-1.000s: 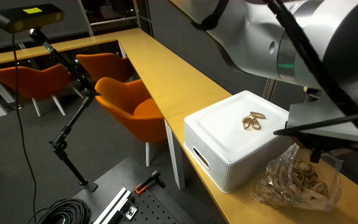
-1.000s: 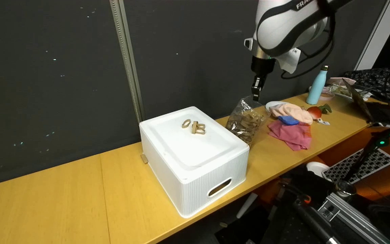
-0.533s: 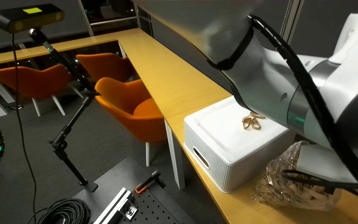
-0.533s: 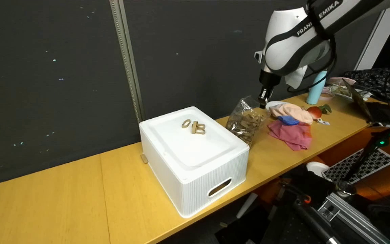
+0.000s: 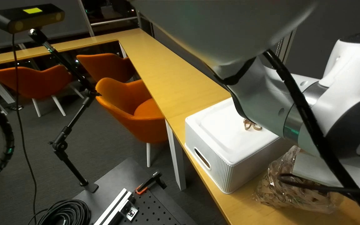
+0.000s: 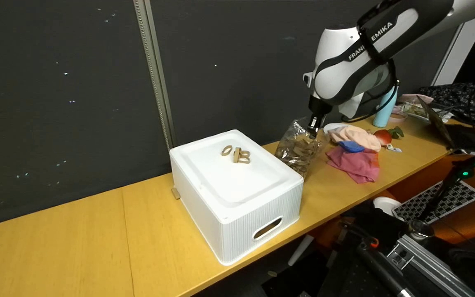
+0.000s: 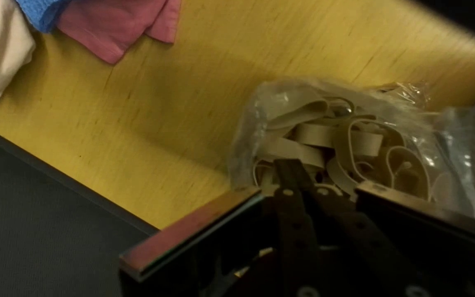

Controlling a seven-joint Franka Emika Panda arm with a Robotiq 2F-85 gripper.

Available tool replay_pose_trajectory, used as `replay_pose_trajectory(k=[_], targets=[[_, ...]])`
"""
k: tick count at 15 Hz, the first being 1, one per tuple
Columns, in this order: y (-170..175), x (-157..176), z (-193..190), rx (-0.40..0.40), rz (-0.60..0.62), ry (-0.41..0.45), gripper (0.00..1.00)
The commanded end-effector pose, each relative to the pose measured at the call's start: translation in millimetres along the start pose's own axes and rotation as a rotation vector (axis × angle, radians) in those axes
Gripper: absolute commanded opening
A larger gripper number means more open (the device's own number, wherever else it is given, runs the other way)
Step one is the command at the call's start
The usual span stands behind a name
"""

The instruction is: Put some rubber bands on the basket

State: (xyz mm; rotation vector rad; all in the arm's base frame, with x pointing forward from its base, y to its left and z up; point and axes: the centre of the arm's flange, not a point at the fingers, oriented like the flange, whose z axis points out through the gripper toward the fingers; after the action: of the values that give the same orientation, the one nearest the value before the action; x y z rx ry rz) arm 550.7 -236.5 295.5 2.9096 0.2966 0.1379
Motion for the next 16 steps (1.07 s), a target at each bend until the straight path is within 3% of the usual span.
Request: replay_pose_trajectory(k=[1, 11, 13, 16], targets=[[-12, 10, -25, 0.014, -0.014, 0.052, 0.00], [-12, 5, 24, 0.123, -0.002, 0.064, 0.00], [-9, 2, 28, 0.133, 0.007, 0.060, 0.28], [-10, 1, 32, 0.141, -0.002, 0.062, 0.48]])
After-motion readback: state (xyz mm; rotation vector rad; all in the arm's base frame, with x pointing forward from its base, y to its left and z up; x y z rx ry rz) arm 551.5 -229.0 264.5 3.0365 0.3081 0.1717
